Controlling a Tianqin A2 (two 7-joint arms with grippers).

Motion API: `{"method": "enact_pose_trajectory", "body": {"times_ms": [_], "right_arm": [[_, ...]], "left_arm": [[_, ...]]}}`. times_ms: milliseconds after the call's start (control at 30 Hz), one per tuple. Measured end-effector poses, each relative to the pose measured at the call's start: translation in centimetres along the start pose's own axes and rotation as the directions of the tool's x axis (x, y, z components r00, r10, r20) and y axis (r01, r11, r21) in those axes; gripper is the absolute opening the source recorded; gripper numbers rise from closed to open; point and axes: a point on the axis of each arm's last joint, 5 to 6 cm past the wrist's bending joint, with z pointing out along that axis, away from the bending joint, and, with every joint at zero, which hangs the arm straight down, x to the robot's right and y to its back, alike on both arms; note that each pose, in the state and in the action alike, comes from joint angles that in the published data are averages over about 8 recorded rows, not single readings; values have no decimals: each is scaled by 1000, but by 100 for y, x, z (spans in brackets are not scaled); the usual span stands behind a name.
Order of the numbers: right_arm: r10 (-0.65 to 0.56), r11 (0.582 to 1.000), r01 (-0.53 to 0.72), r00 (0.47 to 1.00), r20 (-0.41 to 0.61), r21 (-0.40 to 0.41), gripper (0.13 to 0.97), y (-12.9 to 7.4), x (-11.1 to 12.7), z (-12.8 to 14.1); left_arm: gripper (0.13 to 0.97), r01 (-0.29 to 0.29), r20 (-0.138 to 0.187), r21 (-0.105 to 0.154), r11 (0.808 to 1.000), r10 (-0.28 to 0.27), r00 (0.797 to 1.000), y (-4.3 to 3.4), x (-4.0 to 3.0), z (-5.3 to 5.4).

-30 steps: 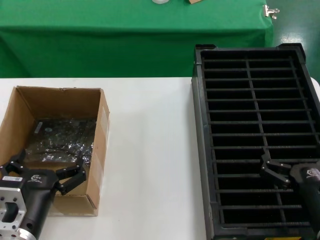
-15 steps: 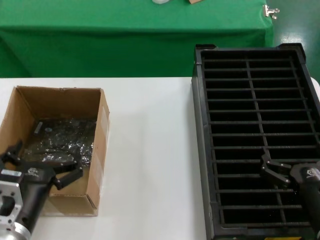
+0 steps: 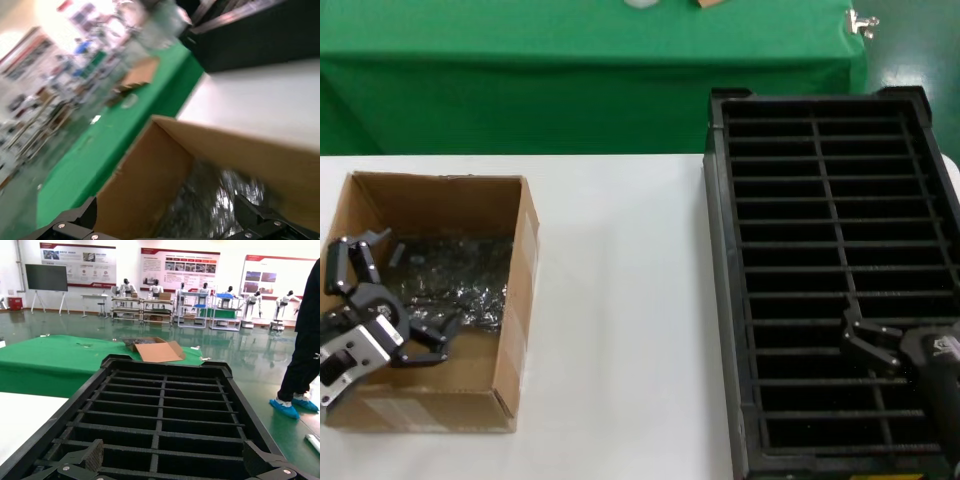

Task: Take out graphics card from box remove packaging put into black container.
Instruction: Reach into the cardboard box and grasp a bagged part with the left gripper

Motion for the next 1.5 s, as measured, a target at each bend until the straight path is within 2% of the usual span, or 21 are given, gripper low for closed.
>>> {"method": "enact_pose_trajectory", "body": {"times_ms": [133, 300, 500, 733, 867, 1100, 1233, 1500], "right_arm": [[0, 1000, 0, 1000, 0, 0, 966, 0, 0, 0], [0, 1000, 0, 1000, 0, 0, 966, 0, 0, 0], [0, 1000, 0, 1000, 0, 0, 966, 0, 0, 0], [0, 1000, 0, 1000, 0, 0, 966, 0, 0, 0], [0, 1000, 0, 1000, 0, 0, 966, 0, 0, 0], [0, 1000, 0, 1000, 0, 0, 966, 0, 0, 0], [0, 1000, 0, 1000, 0, 0, 966, 0, 0, 0], [0, 1000, 0, 1000, 0, 0, 966, 0, 0, 0]], "left_arm": [[966, -146, -72, -28, 989, 143, 987, 127, -136, 162], [966, -274, -142, -36, 961, 266, 953, 236, -224, 430], [966, -399, -228, -17, 917, 385, 894, 318, -236, 699], [966, -500, -301, 10, 866, 479, 824, 339, -199, 860], [966, -533, -308, 0, 846, 507, 805, 339, -184, 922], [963, -560, -271, -44, 827, 530, 804, 359, -170, 1009], [961, -571, -256, -58, 819, 541, 801, 380, -161, 1018], [901, -597, -243, -71, 799, 566, 788, 438, -136, 994]]}}
